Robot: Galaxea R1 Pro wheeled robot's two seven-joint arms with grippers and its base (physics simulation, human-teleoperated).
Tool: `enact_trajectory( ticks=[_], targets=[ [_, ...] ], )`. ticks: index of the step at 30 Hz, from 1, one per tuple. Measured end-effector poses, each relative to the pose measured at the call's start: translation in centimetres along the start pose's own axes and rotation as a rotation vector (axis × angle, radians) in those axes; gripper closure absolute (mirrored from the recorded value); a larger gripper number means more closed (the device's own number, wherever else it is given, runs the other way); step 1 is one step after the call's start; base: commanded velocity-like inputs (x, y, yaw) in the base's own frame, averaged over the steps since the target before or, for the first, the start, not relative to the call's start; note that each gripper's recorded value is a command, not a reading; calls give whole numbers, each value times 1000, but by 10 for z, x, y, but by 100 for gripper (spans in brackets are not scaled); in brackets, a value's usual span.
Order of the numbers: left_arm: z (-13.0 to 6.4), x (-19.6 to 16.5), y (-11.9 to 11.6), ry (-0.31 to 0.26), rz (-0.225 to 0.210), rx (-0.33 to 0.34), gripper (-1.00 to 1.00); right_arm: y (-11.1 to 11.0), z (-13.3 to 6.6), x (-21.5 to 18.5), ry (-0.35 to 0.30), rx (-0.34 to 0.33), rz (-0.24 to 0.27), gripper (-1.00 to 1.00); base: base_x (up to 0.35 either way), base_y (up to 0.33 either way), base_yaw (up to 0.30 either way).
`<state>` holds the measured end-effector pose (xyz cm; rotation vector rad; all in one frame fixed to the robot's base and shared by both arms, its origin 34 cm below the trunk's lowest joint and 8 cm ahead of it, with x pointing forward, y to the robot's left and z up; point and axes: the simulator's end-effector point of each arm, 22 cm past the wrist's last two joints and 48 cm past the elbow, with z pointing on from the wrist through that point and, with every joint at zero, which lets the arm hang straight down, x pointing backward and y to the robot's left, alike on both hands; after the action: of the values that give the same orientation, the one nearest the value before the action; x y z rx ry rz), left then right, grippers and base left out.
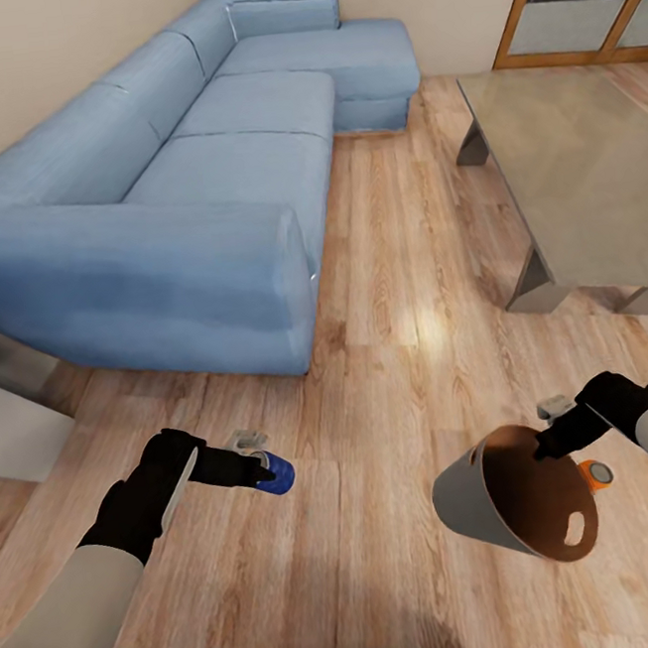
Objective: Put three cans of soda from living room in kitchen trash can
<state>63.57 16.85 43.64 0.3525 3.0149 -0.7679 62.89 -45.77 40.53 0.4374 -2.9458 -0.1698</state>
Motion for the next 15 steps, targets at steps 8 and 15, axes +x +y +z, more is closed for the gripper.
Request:
enact_trajectory(
  ticks=[8, 15],
  targets=[
    [-14, -11, -7, -9, 18, -28, 100, 41, 8, -22, 88, 134, -31, 100, 0, 0, 0],
    [-26, -36, -38, 8, 157, -50, 100, 94, -12, -59, 105, 123, 8, 100, 0, 0, 0]
  ],
)
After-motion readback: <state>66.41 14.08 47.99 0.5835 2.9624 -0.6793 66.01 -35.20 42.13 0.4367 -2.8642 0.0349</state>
